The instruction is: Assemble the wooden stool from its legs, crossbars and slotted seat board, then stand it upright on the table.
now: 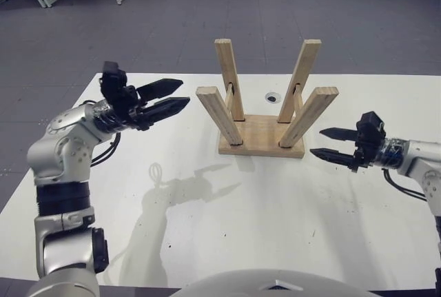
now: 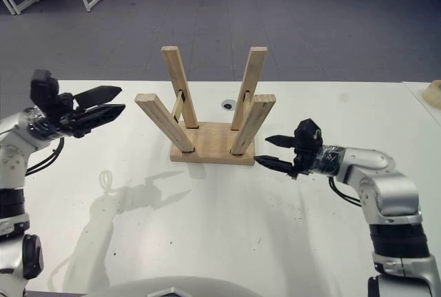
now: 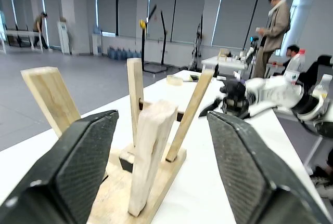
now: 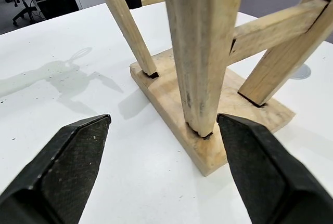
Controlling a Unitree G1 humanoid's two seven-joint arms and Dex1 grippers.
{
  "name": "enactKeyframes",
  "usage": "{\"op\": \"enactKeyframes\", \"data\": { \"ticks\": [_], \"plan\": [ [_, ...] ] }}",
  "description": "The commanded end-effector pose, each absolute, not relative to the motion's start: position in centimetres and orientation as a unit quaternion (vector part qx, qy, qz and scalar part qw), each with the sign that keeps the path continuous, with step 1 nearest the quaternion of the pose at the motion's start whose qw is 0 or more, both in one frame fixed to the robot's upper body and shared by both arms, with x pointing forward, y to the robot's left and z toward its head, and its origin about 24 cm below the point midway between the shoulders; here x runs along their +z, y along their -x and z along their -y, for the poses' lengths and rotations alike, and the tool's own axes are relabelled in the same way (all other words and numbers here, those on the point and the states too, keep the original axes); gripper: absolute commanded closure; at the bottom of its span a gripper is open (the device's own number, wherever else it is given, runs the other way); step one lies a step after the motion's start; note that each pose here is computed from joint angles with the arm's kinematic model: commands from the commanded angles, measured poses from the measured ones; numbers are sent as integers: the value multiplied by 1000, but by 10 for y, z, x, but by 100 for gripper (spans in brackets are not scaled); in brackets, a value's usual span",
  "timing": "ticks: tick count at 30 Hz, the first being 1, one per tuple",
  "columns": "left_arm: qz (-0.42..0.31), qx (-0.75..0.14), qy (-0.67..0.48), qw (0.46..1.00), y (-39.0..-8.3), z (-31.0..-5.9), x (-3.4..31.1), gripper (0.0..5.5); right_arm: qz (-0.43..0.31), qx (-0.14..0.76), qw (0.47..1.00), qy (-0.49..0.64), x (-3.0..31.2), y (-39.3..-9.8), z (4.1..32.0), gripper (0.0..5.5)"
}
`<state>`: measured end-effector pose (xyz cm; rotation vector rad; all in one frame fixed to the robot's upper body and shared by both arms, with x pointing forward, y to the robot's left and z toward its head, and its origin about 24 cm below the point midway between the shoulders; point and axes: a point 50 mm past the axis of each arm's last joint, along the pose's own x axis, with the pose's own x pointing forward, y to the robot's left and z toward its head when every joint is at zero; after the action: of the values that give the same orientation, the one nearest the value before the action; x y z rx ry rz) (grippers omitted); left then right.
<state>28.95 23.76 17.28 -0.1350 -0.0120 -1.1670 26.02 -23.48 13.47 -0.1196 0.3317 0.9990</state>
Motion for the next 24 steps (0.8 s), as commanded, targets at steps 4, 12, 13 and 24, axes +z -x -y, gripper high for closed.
{"op": "enactKeyframes", "data": {
  "ticks": [4,12,13,24],
  "plan": [
    [-16,-592,26,805,-315,-221,166,233,-82,490,863,95,171,-289,229,175],
    [-30,-638,16,770,-321,-209,163,254,-38,576,812,90,180,-305,209,213],
    [-27,-643,16,765,-323,-206,164,279,-43,585,805,91,178,-307,209,237],
    [-51,-694,40,717,-315,-199,157,412,-105,632,765,57,158,-312,222,418]
  ]
}}
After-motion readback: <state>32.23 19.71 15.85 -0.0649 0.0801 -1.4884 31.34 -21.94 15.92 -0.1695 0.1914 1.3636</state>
